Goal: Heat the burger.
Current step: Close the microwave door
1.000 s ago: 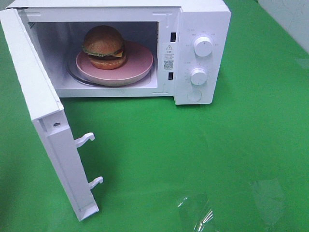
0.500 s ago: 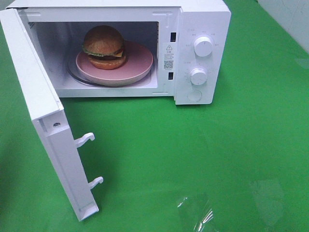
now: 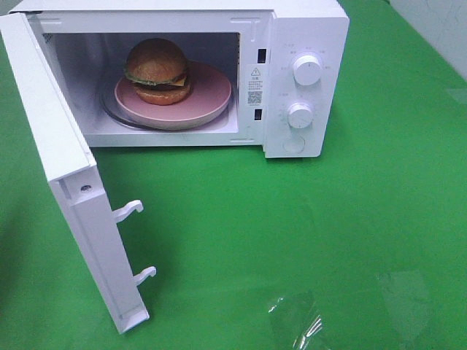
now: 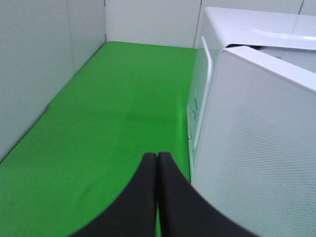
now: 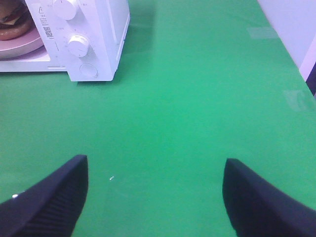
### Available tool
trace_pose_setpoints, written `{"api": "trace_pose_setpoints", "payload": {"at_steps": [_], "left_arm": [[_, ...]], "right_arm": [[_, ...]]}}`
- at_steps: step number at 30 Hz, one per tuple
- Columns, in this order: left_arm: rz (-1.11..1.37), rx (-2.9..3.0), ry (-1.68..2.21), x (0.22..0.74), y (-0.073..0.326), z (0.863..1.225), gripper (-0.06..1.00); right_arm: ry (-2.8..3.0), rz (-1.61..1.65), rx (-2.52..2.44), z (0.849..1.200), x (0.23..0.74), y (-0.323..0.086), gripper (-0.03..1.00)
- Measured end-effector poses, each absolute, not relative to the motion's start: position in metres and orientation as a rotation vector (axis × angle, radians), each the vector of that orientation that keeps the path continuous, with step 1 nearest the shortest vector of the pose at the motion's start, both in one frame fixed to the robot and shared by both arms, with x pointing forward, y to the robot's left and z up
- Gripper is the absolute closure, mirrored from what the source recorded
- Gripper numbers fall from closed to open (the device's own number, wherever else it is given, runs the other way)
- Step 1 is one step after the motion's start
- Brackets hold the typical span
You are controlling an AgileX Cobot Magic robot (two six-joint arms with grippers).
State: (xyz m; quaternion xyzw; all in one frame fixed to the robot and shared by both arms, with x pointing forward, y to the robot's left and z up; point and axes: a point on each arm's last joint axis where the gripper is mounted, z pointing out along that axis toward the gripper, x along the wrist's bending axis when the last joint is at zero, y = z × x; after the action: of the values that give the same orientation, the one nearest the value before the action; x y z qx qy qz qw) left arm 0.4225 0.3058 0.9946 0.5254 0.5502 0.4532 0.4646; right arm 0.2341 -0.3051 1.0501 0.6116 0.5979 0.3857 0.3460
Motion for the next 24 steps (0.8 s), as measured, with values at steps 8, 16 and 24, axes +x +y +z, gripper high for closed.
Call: {"api": "trace_pose_setpoints", "payload": {"at_steps": [8, 16, 24], "left_arm": [[0.961, 1.302, 1.292, 0.441, 0.294, 0.975, 0.94], [0.862, 1.323, 1.223, 0.464, 0.277, 0.964, 0.94], [0.786, 1.379, 1.182, 0.49, 0.242, 0.953, 0.94]], "right_arm": [[1.552, 1.001, 1.587, 1.05, 0.234, -0.305, 0.23], [1.552, 1.001, 1.587, 1.05, 0.234, -0.305, 0.23], [1.552, 1.001, 1.587, 1.05, 0.234, -0.305, 0.23]]}}
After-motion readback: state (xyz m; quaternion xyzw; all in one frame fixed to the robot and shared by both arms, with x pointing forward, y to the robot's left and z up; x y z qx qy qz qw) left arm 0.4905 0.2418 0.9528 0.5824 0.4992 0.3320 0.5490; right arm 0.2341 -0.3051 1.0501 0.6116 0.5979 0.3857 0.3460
